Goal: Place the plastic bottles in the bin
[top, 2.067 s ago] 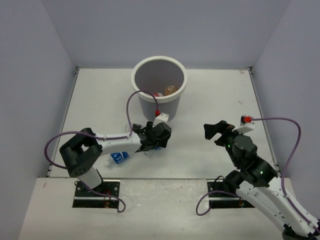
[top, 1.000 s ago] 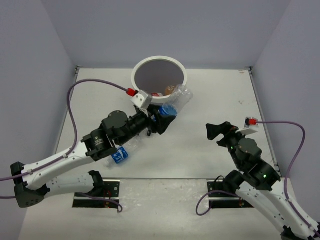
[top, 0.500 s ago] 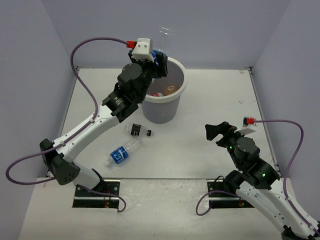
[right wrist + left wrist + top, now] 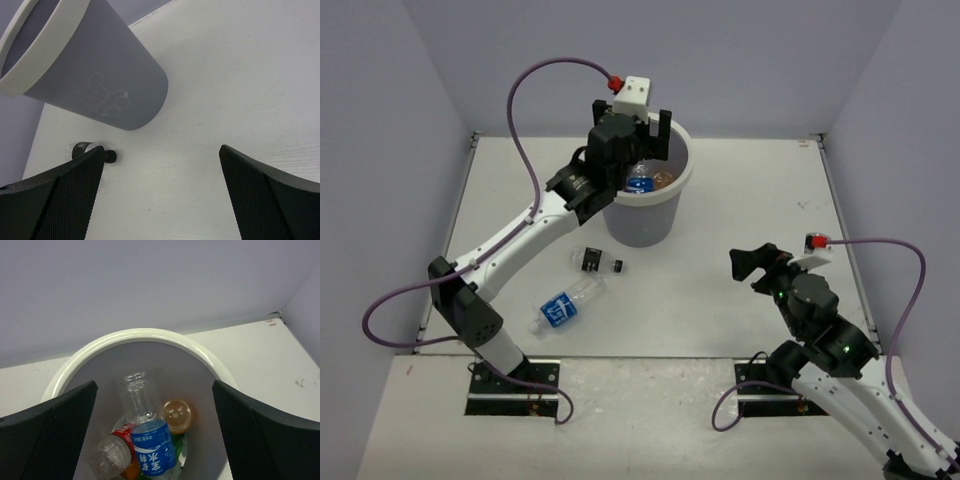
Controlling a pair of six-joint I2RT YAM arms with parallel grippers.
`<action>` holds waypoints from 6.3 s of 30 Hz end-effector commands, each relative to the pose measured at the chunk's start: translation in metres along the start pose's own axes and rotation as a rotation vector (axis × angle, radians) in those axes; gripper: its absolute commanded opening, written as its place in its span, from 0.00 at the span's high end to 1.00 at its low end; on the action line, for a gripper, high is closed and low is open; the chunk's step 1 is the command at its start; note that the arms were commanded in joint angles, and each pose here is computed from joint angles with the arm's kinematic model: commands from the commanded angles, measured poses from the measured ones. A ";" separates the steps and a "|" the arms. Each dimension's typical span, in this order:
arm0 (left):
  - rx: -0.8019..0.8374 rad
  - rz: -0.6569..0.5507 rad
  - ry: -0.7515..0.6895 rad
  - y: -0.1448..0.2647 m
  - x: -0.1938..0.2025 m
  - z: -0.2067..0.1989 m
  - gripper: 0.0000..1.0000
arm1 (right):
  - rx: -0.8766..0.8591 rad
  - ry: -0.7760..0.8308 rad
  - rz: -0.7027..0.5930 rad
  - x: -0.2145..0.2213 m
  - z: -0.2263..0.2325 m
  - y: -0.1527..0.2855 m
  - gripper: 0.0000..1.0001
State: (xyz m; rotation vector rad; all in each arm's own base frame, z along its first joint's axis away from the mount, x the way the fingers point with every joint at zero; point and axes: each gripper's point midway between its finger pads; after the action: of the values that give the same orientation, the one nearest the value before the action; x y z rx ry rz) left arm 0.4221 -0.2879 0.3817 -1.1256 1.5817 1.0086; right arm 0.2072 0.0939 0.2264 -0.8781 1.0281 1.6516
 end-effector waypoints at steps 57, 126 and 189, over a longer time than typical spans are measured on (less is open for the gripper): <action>-0.752 0.158 0.857 0.124 0.288 0.185 0.00 | 0.121 -0.043 -0.040 -0.002 -0.024 0.001 0.01; -0.136 -0.145 0.296 0.012 -0.071 0.034 0.00 | 0.129 0.023 0.031 0.008 -0.021 -0.006 0.01; -0.531 0.695 0.492 0.222 0.297 0.175 0.72 | 0.109 0.023 0.104 0.023 -0.008 -0.019 0.01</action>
State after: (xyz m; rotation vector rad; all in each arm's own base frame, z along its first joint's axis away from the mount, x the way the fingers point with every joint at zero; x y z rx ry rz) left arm 0.1706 -0.1302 0.0255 -1.0891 2.3257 1.9511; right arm 0.2152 0.0962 0.1806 -0.7909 1.2475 1.6749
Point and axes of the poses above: each gripper's point midway between its finger pads, its own y axis back along the fingers, its own z axis along the line the jaws close on, x = y × z, and after that the axes turned 11 degrees about y, right-handed
